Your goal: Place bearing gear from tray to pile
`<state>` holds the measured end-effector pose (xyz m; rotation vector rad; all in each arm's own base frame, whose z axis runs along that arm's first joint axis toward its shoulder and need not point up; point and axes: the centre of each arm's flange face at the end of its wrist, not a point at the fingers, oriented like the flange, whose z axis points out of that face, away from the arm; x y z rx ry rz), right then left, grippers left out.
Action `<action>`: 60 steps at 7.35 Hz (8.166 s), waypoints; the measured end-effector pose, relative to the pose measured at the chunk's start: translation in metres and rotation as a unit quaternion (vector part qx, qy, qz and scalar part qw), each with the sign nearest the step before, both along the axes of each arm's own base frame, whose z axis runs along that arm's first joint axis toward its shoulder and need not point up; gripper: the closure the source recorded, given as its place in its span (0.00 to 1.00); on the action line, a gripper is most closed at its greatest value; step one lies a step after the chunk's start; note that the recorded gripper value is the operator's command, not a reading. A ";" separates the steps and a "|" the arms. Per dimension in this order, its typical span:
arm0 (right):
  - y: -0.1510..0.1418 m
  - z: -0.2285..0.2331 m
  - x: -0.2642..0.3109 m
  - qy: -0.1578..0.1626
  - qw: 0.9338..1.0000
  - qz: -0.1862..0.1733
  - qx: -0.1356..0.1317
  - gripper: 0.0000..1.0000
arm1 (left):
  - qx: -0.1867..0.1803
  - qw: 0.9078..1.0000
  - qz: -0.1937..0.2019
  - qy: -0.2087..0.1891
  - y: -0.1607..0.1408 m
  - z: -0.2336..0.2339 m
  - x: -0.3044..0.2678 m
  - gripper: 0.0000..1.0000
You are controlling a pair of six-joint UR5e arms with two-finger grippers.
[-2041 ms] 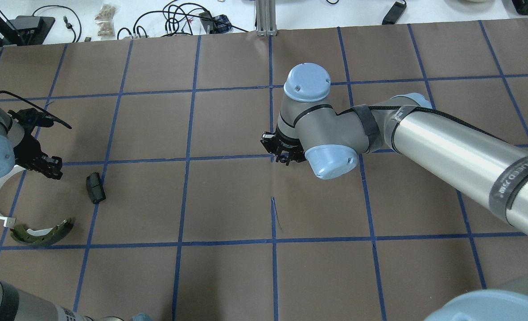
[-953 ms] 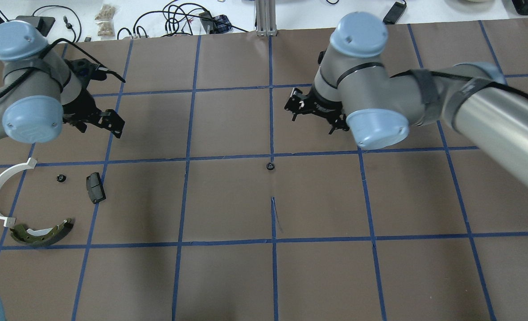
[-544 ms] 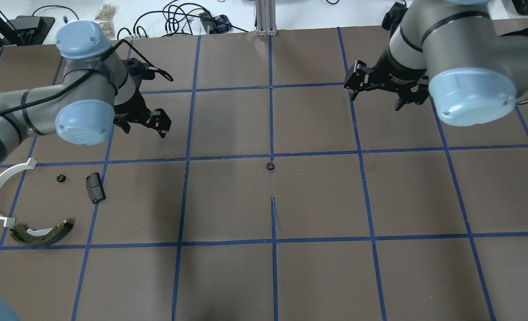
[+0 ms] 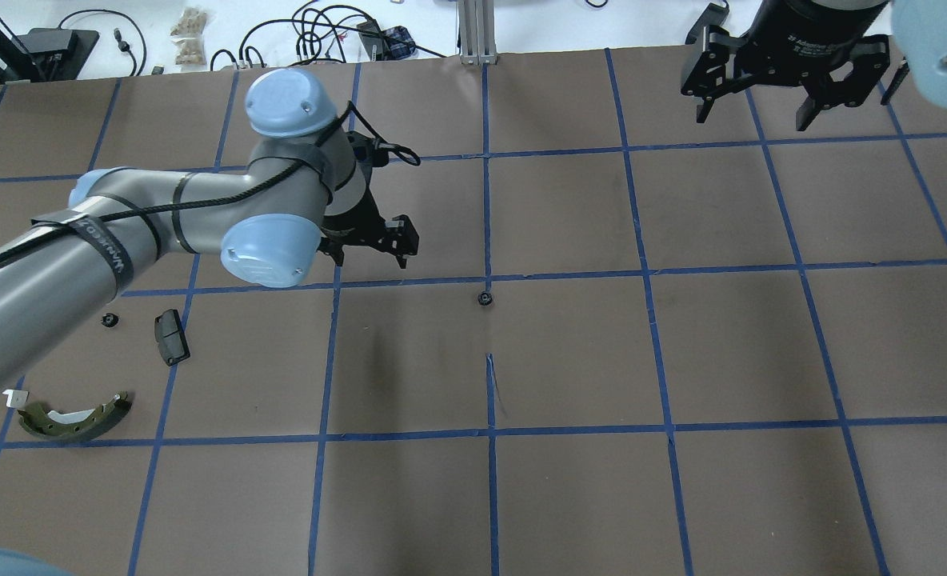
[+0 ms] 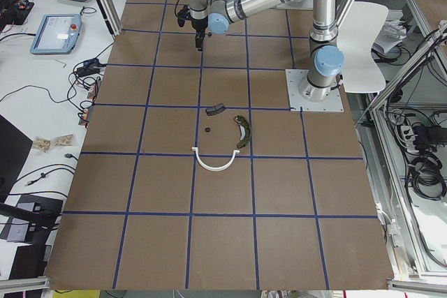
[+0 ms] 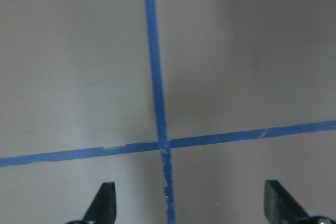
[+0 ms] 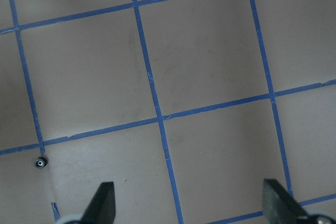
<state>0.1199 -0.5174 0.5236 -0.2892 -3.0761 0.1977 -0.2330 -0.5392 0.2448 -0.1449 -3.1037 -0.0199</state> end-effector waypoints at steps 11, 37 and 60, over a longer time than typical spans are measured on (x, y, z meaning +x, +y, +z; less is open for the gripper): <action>0.014 -0.003 0.027 -0.004 1.000 0.028 -0.003 0.00 | -0.005 0.997 0.073 -0.024 0.022 -0.073 -0.149 0.95; 0.015 -0.003 0.029 -0.005 1.000 0.030 -0.003 0.00 | 0.026 0.997 -0.047 -0.056 0.014 -0.057 0.425 0.08; 0.015 -0.002 0.029 -0.005 1.000 0.030 -0.004 0.00 | 0.015 0.999 0.029 -0.017 0.053 0.284 0.124 0.00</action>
